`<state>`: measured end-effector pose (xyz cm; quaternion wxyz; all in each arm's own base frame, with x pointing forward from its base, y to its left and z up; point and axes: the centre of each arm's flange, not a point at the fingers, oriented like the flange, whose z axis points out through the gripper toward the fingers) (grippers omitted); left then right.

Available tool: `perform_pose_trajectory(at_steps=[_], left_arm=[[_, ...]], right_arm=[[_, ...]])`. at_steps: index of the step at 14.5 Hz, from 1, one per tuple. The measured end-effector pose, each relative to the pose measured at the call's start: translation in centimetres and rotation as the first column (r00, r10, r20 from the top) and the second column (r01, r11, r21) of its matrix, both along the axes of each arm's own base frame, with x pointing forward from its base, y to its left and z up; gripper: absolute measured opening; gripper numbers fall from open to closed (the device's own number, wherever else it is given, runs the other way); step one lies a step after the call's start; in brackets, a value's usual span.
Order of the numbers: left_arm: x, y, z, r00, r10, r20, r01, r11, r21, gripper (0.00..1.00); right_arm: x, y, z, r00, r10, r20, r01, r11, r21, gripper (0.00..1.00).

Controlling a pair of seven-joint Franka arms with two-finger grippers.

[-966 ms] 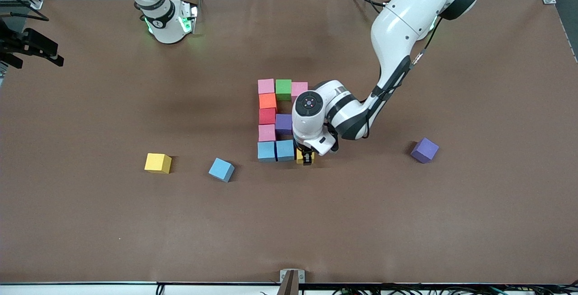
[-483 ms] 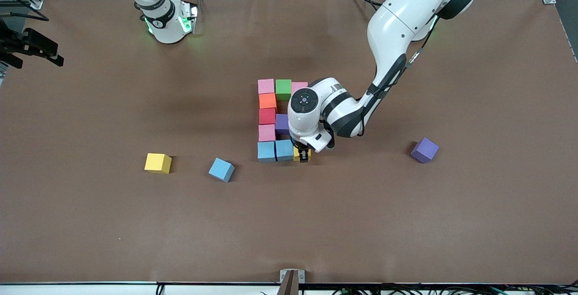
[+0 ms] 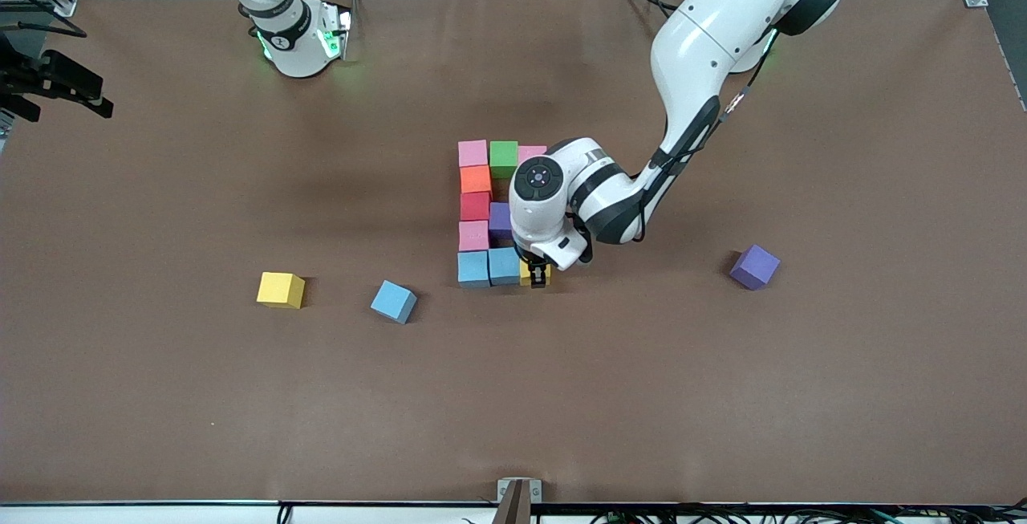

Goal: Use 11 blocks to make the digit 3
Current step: 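Lower the yellow block beside the blue block with the left gripper, then open the left gripper and lift it off the yellow block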

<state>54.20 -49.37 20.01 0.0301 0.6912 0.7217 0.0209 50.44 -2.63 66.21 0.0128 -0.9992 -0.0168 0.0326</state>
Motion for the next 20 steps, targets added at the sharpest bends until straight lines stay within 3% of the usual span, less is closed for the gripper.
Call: perform_pose_trajectory(at_steps=[2,6,7,16,20], left_arm=[[0.0,0.0,0.0,1.0,0.0,0.0,0.0,1.0,0.0,0.6],[-0.3,-0.3,-1.3,1.0,-0.002,-0.011,0.002,1.0,-0.006,0.96],[-0.1,-0.3,-1.0,1.0,0.0,-0.007,0.0,1.0,-0.01,1.0],[1.9,0.4,4.4,0.999,0.026,0.035,-0.025,1.0,-0.011,1.0],[3.6,2.4,10.3,0.993,-0.103,0.06,0.103,0.995,-0.002,1.0]], right_arm=[[0.0,0.0,0.0,1.0,0.0,0.0,0.0,1.0,0.0,1.0],[0.0,0.0,0.0,1.0,0.0,0.0,0.0,1.0,0.0,1.0],[0.0,0.0,0.0,1.0,-0.001,0.0,0.001,1.0,0.0,1.0],[0.0,-0.4,0.5,1.0,-0.008,0.012,0.008,1.0,-0.002,1.0],[0.1,-0.6,0.8,1.0,-0.012,0.025,0.012,1.0,-0.003,1.0]])
